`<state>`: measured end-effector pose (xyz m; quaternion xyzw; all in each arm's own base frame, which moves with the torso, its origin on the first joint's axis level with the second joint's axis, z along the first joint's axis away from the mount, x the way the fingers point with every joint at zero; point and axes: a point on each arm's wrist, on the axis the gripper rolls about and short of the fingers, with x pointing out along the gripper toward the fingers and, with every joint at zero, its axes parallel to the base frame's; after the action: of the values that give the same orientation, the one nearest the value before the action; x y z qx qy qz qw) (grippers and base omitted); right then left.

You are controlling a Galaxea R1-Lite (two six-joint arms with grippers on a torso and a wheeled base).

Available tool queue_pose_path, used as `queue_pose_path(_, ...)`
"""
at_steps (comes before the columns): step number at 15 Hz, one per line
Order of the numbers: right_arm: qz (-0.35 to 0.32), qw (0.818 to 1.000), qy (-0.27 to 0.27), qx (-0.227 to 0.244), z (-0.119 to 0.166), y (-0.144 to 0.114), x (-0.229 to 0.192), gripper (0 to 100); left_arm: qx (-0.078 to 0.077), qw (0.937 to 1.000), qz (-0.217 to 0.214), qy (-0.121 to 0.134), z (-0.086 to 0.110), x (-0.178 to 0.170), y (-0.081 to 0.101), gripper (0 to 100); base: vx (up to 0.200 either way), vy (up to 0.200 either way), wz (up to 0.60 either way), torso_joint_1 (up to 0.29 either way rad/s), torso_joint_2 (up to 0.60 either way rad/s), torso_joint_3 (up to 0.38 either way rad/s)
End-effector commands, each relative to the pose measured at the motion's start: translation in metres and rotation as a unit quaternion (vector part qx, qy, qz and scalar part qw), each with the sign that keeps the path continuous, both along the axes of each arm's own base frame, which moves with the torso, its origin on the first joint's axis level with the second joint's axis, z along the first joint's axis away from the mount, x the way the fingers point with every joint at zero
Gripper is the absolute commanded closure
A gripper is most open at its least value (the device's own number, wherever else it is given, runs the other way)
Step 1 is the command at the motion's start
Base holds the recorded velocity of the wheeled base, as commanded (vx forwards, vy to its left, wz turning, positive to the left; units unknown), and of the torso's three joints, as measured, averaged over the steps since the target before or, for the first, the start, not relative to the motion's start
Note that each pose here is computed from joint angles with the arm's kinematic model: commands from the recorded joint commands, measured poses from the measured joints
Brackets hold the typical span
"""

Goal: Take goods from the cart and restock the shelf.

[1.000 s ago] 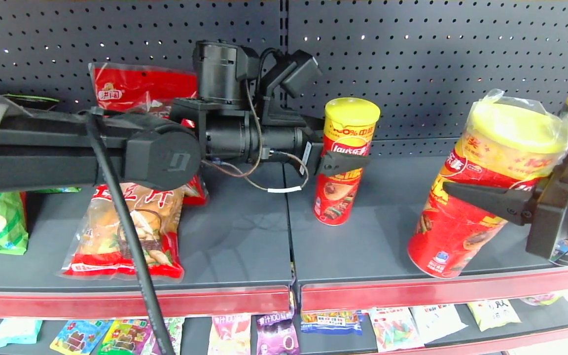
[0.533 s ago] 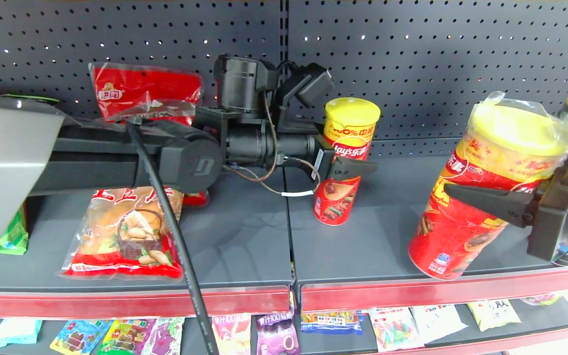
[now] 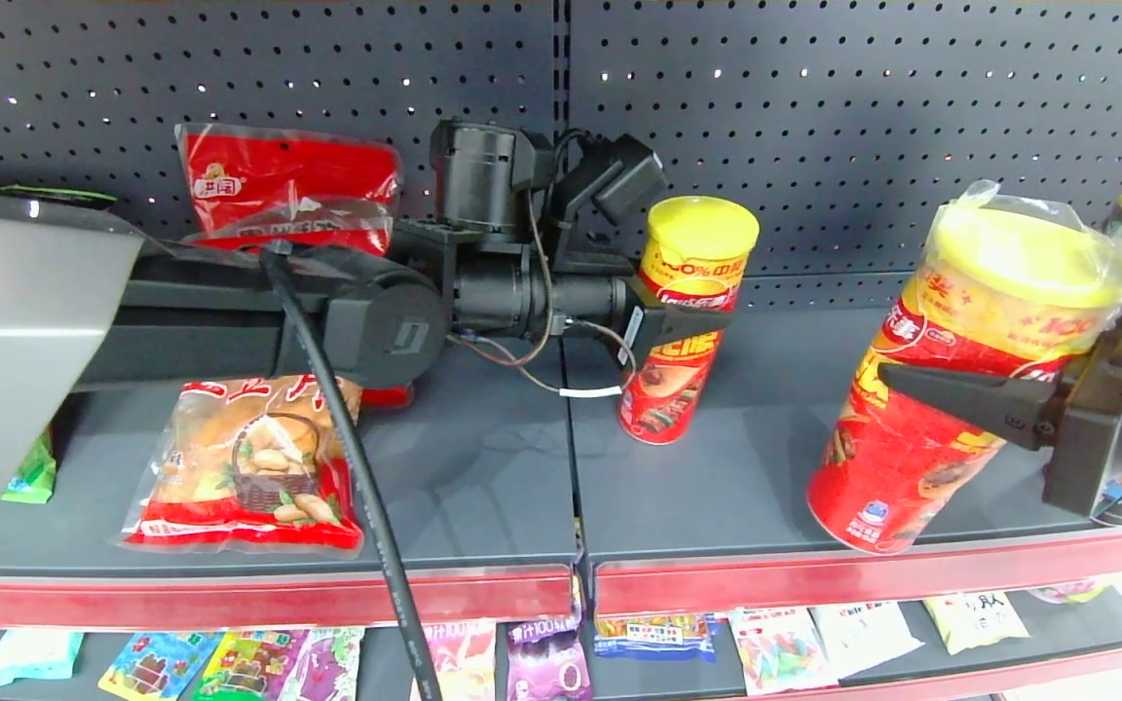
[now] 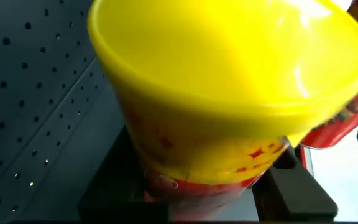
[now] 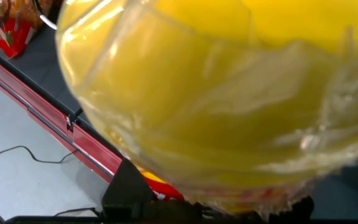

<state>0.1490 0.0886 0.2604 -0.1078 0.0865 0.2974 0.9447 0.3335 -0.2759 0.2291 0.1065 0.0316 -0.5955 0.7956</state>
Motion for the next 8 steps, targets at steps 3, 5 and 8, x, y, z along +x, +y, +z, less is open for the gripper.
queue_pose_path(3, -0.001, 1.0, -0.001, 0.0, 0.0, 0.0, 0.0, 100, 0.015, 0.9997, 0.0, 0.019, 0.009, -0.041, 0.031, 100, 0.0, 0.0, 0.0, 0.0, 0.0, 0.0)
queue_pose_path(5, 0.0, 1.0, 0.0, 0.0, 0.0, 0.001, 0.0, 100, 0.019, 0.9995, -0.004, 0.025, 0.01, -0.058, 0.041, 100, 0.0, 0.0, 0.0, 0.0, 0.0, 0.0)
queue_pose_path(8, 0.0, 1.0, 0.0, 0.0, 0.0, 0.0, 0.0, 100, 0.013, 0.9995, -0.006, 0.027, 0.012, -0.064, 0.042, 100, 0.0, 0.0, 0.0, 0.0, 0.0, 0.0)
